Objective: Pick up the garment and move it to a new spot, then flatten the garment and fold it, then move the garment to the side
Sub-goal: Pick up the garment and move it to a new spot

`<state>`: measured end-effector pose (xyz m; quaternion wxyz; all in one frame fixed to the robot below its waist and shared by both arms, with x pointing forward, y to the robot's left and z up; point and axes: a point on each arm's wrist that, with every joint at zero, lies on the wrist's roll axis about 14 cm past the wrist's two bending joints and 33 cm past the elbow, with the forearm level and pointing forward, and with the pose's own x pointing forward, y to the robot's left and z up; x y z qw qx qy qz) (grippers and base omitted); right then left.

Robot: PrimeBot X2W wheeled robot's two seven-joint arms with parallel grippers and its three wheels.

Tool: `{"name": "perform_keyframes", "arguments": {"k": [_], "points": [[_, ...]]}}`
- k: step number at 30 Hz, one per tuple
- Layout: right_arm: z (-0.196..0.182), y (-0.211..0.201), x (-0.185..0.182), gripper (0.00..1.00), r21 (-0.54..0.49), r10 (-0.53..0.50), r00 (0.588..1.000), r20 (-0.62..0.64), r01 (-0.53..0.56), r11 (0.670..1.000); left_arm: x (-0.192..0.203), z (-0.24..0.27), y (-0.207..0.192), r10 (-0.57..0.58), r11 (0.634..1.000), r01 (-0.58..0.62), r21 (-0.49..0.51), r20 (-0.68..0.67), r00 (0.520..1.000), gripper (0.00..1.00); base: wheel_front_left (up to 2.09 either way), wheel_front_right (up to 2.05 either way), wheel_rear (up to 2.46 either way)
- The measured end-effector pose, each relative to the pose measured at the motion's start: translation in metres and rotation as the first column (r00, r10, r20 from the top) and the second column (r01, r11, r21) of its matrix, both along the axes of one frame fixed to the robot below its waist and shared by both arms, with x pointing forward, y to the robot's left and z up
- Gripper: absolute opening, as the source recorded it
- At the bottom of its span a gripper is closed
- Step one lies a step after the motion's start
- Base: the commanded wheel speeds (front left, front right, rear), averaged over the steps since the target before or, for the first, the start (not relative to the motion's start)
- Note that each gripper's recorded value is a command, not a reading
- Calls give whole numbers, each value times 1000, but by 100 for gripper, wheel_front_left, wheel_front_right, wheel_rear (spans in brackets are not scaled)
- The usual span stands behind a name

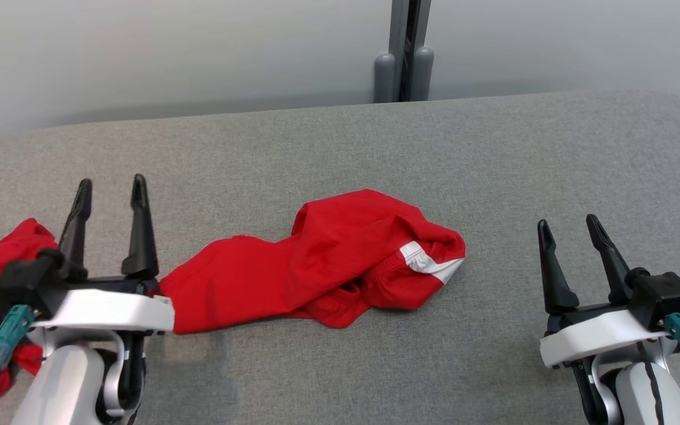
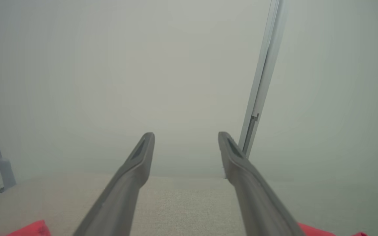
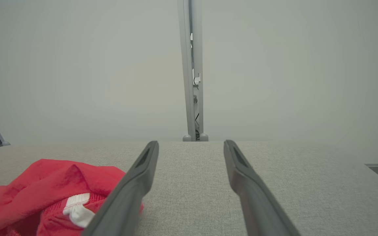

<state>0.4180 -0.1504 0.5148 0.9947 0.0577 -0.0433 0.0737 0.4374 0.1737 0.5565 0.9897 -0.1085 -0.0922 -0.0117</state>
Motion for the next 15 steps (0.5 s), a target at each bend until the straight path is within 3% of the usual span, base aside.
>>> {"name": "perform_keyframes", "arguments": {"k": [5,15], "points": [[4,3,-2,100,-6,9,1000,6,-9,1000,-17,4,33,79,997,-79,10,18,997,100,0,0,0],[1,4,-17,100,-31,12,1000,-15,-13,999,-49,-18,47,63,996,-57,75,-89,994,100,0,0,0]]}}
